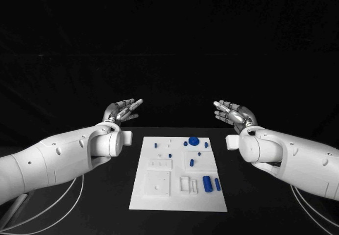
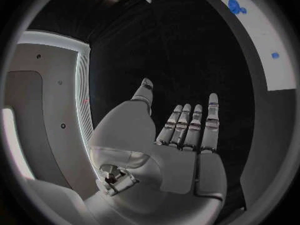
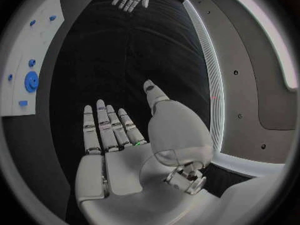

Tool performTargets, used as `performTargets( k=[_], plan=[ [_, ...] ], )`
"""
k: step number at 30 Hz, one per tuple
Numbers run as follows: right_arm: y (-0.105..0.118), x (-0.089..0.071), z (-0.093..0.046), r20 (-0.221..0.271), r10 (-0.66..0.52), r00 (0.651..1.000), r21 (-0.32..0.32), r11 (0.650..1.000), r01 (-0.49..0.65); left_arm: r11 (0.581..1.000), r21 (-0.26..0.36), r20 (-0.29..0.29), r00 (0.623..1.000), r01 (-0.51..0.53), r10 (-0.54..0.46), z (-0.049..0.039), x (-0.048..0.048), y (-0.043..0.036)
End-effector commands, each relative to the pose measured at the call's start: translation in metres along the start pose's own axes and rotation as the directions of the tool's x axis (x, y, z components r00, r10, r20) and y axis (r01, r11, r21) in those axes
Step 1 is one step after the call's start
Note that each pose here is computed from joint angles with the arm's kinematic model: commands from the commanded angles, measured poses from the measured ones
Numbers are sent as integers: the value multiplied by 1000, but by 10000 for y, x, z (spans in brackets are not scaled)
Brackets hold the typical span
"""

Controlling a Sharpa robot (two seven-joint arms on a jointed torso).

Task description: Assemble the parts on the task board

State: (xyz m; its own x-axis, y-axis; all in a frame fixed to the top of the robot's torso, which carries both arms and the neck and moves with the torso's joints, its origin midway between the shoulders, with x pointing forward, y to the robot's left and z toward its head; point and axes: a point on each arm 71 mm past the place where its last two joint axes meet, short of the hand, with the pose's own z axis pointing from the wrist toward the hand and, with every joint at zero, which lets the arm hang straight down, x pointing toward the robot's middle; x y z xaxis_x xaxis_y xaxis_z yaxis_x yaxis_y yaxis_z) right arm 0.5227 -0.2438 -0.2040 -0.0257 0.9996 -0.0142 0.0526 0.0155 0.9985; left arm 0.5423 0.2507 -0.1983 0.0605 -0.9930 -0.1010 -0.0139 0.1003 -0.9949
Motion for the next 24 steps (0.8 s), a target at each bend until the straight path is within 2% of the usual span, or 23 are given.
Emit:
performTargets(
  k=[1, 6, 12, 13, 20, 24],
  plan=[
    [-19, 31, 78, -203, -27, 979, 96, 994, 48, 998, -62, -100, 995, 14, -20, 95, 8, -12],
    [31, -86, 177, -244, -49, 968, 130, 988, 83, 998, -66, -100, 995, 2, -9, 179, -59, -61],
    [59, -151, 226, -266, -62, 962, 149, 983, 105, 998, -67, -100, 995, 2, -8, 184, -64, -65],
    [37, -253, 272, -234, -94, 968, 137, 982, 129, 998, -70, -117, 993, 1, -9, 194, -69, -42],
    [40, -250, 312, -236, -214, 948, 85, 967, 240, 997, -76, -125, 992, 2, -11, 185, -73, -36],
    [52, -245, 351, -236, -368, 899, 11, 924, 382, 997, -79, -140, 990, 5, -16, 169, -85, -35]
  ],
)
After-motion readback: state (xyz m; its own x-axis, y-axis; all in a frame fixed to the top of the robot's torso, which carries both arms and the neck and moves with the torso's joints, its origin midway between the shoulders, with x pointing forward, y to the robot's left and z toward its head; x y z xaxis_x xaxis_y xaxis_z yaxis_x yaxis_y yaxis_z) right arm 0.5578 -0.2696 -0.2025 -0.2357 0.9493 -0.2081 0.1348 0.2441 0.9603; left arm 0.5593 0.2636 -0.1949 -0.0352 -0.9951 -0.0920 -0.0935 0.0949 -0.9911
